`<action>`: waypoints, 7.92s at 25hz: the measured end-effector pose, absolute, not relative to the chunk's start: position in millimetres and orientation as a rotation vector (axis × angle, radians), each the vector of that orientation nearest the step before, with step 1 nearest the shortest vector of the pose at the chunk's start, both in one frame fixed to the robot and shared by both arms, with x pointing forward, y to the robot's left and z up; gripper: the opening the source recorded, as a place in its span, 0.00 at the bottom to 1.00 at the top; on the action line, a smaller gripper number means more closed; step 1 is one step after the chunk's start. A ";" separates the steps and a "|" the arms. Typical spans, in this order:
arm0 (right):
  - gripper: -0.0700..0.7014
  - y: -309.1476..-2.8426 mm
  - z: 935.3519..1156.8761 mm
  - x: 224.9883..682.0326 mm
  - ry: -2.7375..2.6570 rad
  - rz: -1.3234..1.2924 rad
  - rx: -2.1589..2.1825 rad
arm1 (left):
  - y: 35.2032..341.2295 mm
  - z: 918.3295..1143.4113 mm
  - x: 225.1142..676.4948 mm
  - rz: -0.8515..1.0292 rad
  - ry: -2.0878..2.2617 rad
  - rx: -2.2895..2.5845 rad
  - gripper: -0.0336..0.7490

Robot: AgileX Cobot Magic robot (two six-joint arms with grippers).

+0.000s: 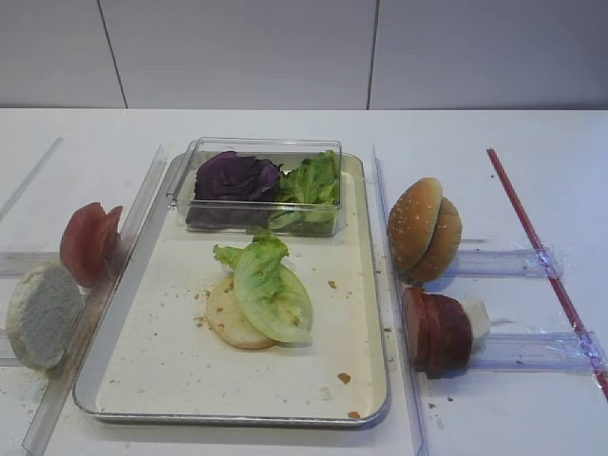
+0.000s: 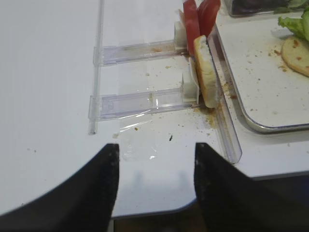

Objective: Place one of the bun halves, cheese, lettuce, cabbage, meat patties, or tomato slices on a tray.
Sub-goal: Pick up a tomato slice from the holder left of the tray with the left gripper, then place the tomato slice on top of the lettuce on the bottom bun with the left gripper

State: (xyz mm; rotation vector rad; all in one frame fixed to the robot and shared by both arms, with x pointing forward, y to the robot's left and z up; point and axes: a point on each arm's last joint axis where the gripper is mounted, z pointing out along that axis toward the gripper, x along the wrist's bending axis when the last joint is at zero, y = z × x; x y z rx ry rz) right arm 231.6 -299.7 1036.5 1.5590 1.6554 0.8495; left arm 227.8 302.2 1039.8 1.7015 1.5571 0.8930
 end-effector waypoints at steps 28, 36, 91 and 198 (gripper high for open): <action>0.58 -299.7 1036.5 231.6 1.654 0.850 1.561 | 301.2 1039.6 227.7 0.867 1.570 1.681 0.48; 0.58 -299.9 1036.5 231.6 1.652 0.849 1.562 | 299.4 1054.8 246.2 0.704 1.720 1.742 0.52; 0.58 -300.4 1036.5 231.6 1.650 0.842 1.561 | 195.5 1065.3 564.9 0.143 1.903 2.304 0.58; 0.58 -300.4 1036.5 231.6 1.648 0.841 1.562 | 143.4 1008.1 544.3 -0.705 1.400 2.053 0.11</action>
